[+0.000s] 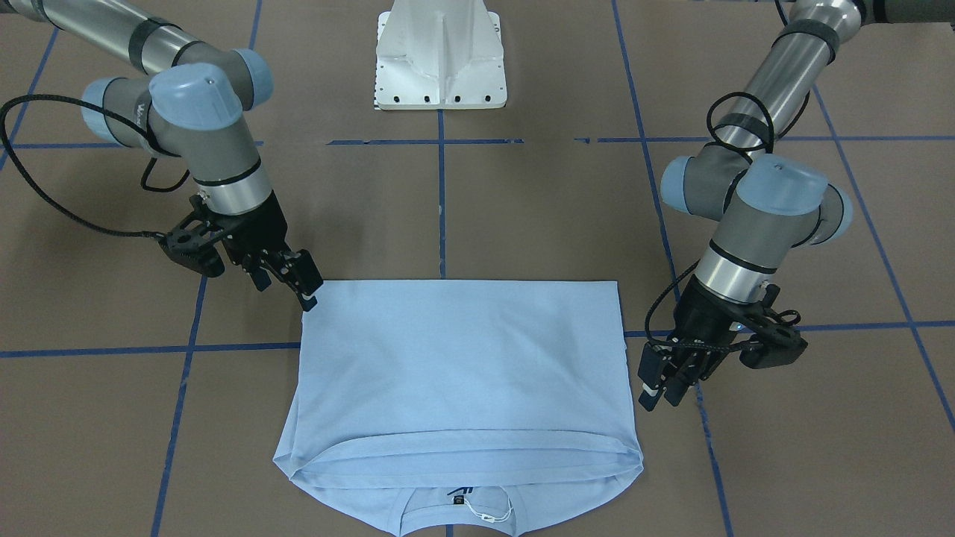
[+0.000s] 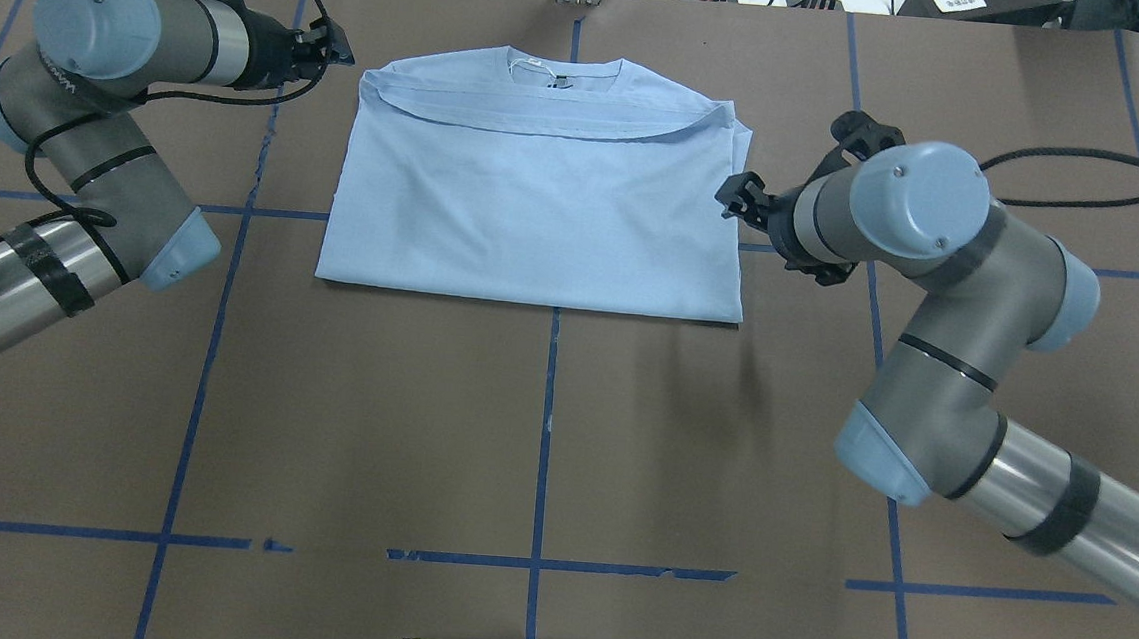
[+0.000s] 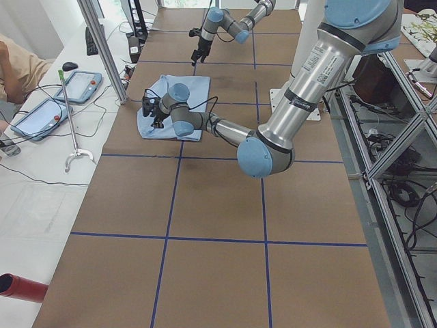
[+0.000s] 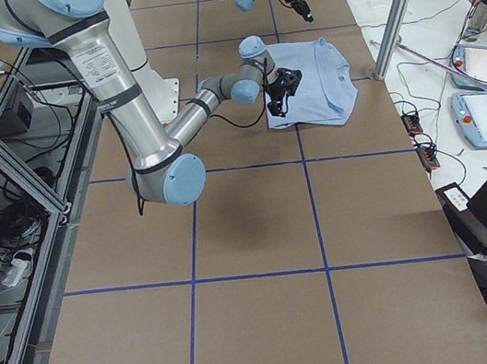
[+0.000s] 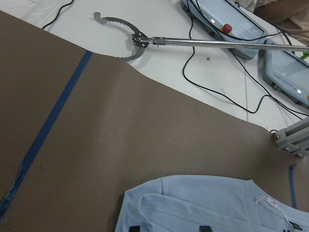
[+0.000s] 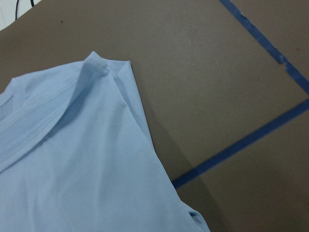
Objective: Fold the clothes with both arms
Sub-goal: 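Move the right gripper to the folded shirt's side edge while the left gripper withdraws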
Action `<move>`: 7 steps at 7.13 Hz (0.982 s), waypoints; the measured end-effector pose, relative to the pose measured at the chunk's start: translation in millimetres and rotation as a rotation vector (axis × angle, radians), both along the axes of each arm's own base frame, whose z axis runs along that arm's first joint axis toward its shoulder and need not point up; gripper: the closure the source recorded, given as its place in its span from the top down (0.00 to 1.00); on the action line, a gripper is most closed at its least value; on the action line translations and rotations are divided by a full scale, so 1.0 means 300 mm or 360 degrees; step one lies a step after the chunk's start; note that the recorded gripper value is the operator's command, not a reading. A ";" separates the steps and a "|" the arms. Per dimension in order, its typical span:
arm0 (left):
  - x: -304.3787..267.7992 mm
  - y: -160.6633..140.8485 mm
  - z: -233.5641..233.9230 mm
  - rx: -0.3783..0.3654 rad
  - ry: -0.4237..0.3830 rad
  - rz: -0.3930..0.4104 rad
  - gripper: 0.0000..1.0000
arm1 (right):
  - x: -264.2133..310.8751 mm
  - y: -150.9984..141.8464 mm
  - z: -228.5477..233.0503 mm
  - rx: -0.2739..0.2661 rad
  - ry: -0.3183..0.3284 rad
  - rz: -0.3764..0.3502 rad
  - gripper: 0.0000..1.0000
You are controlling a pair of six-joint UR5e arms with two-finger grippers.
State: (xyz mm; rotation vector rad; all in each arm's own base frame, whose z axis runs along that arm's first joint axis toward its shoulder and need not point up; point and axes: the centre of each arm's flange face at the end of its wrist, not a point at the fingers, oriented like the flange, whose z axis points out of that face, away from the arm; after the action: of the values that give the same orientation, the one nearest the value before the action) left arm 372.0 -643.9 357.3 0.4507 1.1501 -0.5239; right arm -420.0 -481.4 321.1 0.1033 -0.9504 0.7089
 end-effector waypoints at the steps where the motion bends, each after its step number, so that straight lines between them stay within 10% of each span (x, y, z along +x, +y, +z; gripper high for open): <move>1: -0.007 0.011 0.006 0.0001 0.0002 0.0002 0.54 | -0.002 0.083 0.033 -0.0062 -0.0023 0.0023 0.92; 7: -0.001 0.036 0.027 0.0001 -0.0004 0.0017 0.54 | -0.217 0.060 0.109 -0.0137 0.0067 0.0130 0.88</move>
State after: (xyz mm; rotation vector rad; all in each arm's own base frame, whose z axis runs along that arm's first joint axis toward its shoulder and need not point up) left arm 371.6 -633.0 365.4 0.4453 1.1499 -0.5133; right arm -485.2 -463.4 353.8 0.0816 -0.8781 0.8191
